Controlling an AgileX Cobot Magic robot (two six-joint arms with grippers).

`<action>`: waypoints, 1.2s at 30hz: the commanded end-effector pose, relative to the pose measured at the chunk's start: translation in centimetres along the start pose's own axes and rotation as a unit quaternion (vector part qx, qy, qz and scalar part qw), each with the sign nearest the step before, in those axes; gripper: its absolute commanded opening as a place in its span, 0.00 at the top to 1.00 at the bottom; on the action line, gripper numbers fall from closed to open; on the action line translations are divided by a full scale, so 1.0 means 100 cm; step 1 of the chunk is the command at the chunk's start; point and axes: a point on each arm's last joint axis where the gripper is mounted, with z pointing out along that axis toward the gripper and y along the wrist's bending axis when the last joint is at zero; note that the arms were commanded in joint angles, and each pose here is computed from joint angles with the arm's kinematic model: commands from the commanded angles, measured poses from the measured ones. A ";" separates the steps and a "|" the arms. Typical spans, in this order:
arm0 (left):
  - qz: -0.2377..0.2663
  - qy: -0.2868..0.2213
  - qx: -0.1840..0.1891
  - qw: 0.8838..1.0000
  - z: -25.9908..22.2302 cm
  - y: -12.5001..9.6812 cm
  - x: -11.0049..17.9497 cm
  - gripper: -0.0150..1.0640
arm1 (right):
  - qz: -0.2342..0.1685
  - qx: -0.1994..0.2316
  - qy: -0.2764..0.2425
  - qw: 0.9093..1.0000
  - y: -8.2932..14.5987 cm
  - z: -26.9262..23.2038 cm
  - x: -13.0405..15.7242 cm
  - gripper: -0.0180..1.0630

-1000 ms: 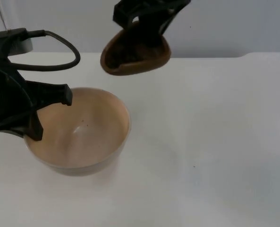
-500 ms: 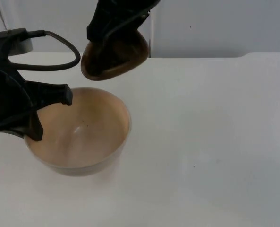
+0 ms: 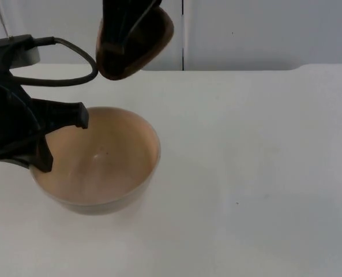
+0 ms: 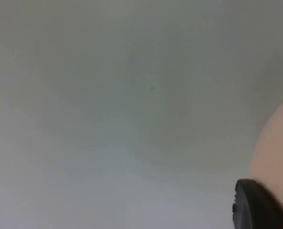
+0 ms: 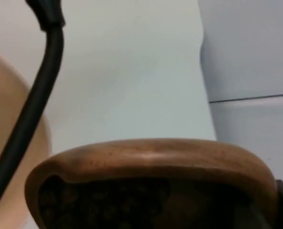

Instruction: Pick up the bowl with the left hand and pour the coffee beans from the cup into the bowl with the right hand.

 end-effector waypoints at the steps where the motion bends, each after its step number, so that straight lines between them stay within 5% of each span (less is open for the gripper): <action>1: -0.012 -0.004 0.007 1.000 -0.003 -0.001 -0.001 0.99 | -0.023 0.027 -0.014 0.999 -0.001 -0.009 -0.007 0.98; 19: -0.015 -0.008 0.010 1.000 -0.003 -0.001 -0.002 0.99 | -0.117 0.116 -0.010 0.986 0.011 -0.035 -0.022 0.98; 36: -0.018 -0.006 0.011 1.000 -0.003 -0.002 -0.002 0.99 | -0.144 0.170 -0.008 0.975 0.019 -0.054 -0.030 0.98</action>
